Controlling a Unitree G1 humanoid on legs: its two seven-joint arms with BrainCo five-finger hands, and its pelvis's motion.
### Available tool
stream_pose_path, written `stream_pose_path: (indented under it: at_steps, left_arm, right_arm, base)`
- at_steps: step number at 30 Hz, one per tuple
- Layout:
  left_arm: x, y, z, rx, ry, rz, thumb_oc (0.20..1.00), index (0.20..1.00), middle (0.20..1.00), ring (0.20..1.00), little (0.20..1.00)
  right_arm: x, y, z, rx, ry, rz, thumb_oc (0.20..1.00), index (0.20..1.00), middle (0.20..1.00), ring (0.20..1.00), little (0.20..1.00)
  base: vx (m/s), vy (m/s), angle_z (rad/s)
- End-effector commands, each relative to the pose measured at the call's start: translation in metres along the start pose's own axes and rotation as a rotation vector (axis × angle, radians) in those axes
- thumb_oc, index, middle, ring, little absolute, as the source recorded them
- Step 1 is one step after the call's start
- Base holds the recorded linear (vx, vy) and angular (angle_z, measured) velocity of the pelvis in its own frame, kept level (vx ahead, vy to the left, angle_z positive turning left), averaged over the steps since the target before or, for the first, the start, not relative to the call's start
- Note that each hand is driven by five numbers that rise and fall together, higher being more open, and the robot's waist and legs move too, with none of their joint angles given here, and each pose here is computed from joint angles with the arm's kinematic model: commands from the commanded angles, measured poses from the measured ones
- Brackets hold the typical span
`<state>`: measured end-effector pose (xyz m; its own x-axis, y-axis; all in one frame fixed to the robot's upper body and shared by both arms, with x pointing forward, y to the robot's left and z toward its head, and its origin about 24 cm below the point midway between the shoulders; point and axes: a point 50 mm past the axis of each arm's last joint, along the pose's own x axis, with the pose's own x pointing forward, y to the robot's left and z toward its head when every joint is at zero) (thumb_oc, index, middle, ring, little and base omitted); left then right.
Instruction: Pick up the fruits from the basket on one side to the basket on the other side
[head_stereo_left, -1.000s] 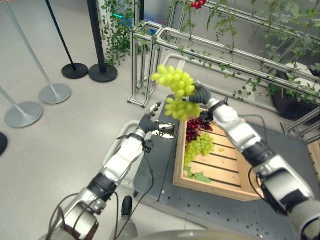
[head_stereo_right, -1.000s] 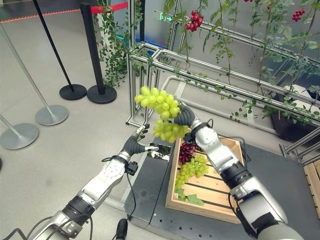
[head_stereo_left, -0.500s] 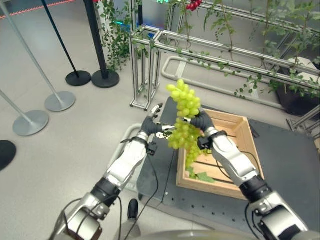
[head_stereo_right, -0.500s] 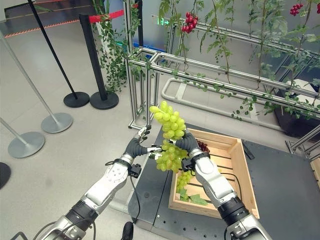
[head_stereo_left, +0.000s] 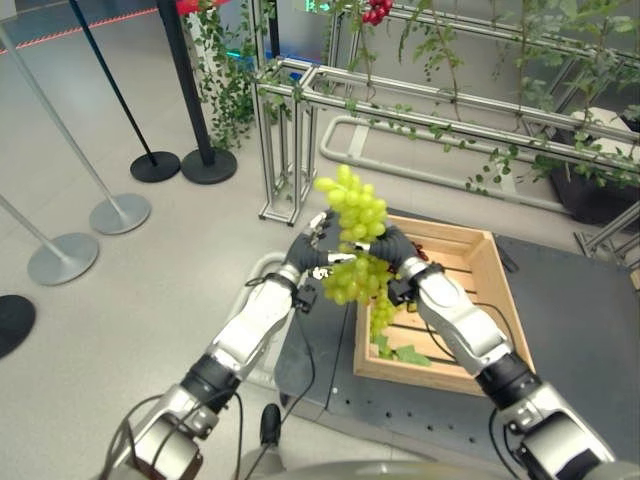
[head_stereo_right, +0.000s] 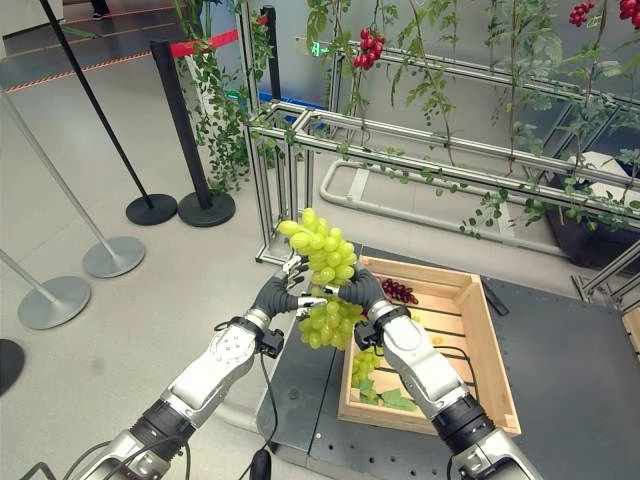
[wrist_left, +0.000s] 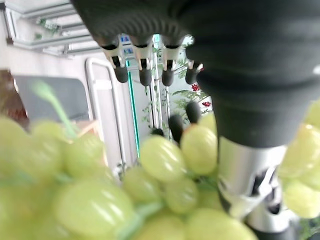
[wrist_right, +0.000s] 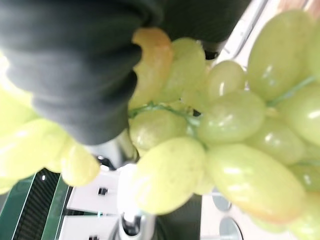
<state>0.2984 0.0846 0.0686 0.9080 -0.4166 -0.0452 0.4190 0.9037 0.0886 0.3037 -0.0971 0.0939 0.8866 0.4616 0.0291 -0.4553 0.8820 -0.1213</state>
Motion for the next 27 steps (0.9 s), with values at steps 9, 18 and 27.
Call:
stream_pose_path:
  at_steps: [9,18,27]
  left_arm:
    - [0.016,-0.018,0.007,-0.189,-0.017,-0.111,1.0,1.0,1.0,1.0,1.0]
    - [0.024,-0.023,0.006,-0.248,-0.005,-0.07,1.0,1.0,1.0,1.0,1.0]
    - [0.027,-0.01,0.031,-0.107,-0.143,0.103,0.2,0.2,0.2,0.2,0.2]
  right_arm:
    - [0.028,0.045,0.058,-0.009,-0.233,0.23,0.2,0.2,0.2,0.2,0.2]
    - [0.036,0.084,0.068,0.07,-0.267,0.346,0.2,0.2,0.2,0.2,0.2]
    - [0.03,0.097,0.079,0.195,-0.335,0.353,0.2,0.2,0.2,0.2,0.2]
  base:
    - [0.0,0.0,0.0]
    - [0.0,0.001,-0.01]
    - [0.0,0.0,0.0]
